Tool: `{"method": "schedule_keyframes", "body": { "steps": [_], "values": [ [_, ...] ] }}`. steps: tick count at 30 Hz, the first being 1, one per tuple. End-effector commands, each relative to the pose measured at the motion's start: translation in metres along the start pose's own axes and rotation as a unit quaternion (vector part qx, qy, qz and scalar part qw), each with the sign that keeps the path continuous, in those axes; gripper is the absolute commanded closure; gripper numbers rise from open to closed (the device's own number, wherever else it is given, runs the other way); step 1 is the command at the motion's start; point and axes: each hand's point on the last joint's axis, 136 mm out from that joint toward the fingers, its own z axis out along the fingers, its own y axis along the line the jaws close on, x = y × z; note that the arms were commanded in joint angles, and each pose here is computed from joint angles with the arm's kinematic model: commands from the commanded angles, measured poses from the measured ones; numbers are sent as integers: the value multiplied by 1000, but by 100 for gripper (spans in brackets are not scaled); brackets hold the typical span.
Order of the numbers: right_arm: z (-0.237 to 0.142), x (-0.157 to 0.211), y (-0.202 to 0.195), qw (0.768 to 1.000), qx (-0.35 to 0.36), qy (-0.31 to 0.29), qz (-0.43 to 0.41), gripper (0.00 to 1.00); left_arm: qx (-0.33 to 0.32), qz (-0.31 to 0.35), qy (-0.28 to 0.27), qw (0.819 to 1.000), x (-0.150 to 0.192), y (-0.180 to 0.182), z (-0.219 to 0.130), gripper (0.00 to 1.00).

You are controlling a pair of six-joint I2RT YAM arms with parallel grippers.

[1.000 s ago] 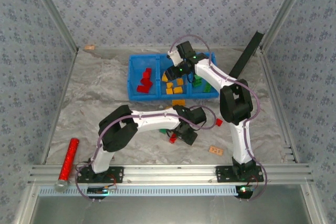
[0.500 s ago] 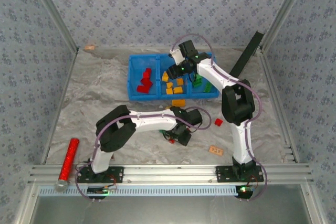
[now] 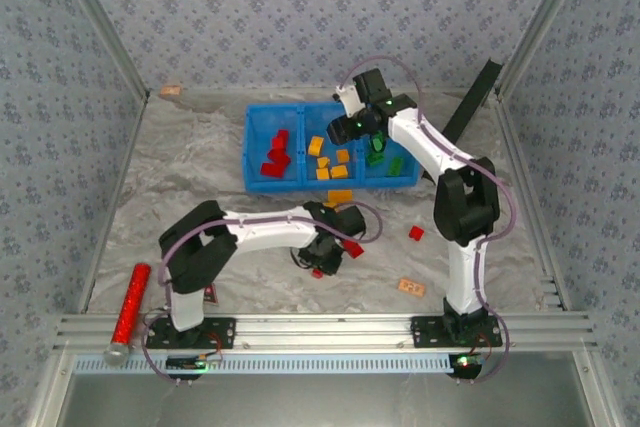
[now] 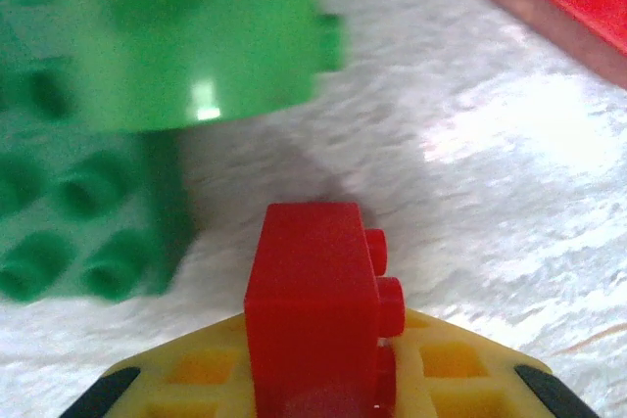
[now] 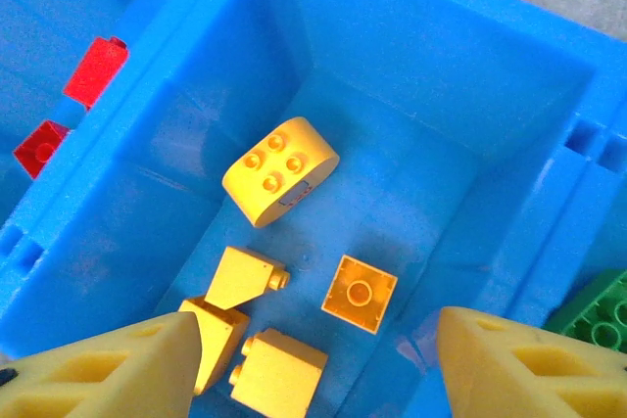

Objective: Sort the legos into containers by color
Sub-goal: Pick up the lego from the middle-left of the table, then place the lego in the container.

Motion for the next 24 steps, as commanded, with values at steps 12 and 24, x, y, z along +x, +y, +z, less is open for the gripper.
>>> {"method": "schedule_keyframes", "body": {
  "steps": [12, 24],
  "values": [
    [-66, 53, 64, 998, 0, 10, 55, 33, 80, -121, -236, 961, -98, 112, -172, 88],
    [-65, 180, 174, 986, -92, 77, -120, 25, 51, -198, -274, 940, -188, 198, -166, 89]
  ]
}}
